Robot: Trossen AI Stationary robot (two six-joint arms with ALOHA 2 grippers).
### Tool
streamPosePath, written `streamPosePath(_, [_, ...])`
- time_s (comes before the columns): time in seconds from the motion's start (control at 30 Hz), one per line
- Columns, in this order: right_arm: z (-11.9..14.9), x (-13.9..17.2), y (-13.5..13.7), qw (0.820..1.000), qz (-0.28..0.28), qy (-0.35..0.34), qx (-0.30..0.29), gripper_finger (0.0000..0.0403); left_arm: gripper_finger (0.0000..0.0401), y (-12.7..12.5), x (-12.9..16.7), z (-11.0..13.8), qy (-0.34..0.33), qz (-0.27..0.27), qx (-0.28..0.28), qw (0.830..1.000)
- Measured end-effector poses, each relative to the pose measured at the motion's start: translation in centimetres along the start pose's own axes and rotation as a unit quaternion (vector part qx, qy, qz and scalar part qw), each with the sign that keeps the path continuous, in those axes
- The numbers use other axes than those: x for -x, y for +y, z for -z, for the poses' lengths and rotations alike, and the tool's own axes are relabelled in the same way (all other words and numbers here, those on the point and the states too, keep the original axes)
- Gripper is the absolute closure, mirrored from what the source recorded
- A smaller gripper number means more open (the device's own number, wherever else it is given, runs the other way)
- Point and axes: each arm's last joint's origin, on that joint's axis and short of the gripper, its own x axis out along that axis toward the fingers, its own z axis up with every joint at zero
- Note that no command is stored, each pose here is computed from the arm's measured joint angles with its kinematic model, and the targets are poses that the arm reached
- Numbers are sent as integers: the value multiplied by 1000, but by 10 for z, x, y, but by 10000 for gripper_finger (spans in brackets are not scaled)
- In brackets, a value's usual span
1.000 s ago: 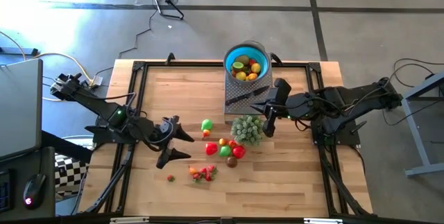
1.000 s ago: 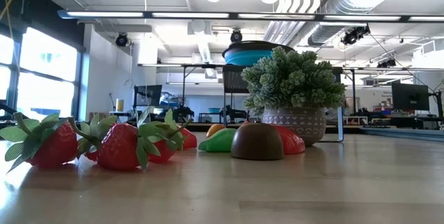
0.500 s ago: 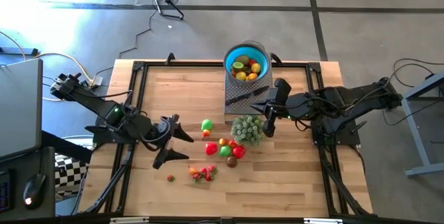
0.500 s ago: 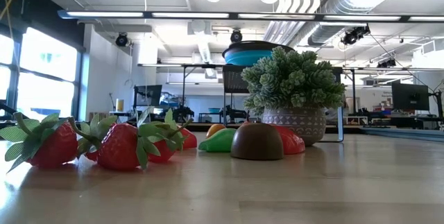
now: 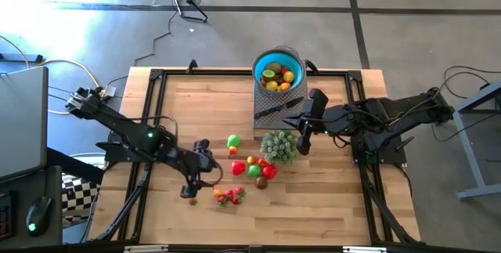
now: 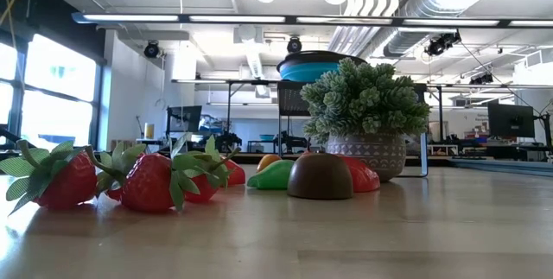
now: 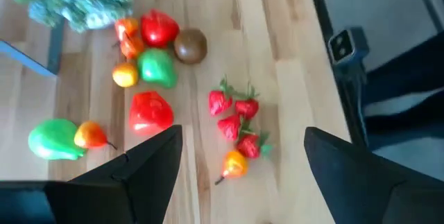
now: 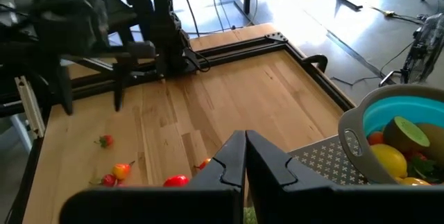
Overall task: Pick & Place Fruit
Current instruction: Put the orange pear into the blue strainer bowl
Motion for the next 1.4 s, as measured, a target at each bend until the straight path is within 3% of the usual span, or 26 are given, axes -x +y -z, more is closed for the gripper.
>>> streamPosePath(0.57, [1,0,0,1000,-6,6,2,398,105,-5,-73,17,137,-16,-138,981])
streamPosePath(0.8, [1,0,0,1000,-6,6,2,398,105,-11,-97,25,181,29,-140,973])
streamPosePath(1.0, [1,0,0,1000,-6,6,2,398,105,-26,-111,36,193,39,-177,964])
streamPosePath(1.4, [1,0,0,1000,-6,6,2,398,105,-28,-135,46,203,-28,-202,958])
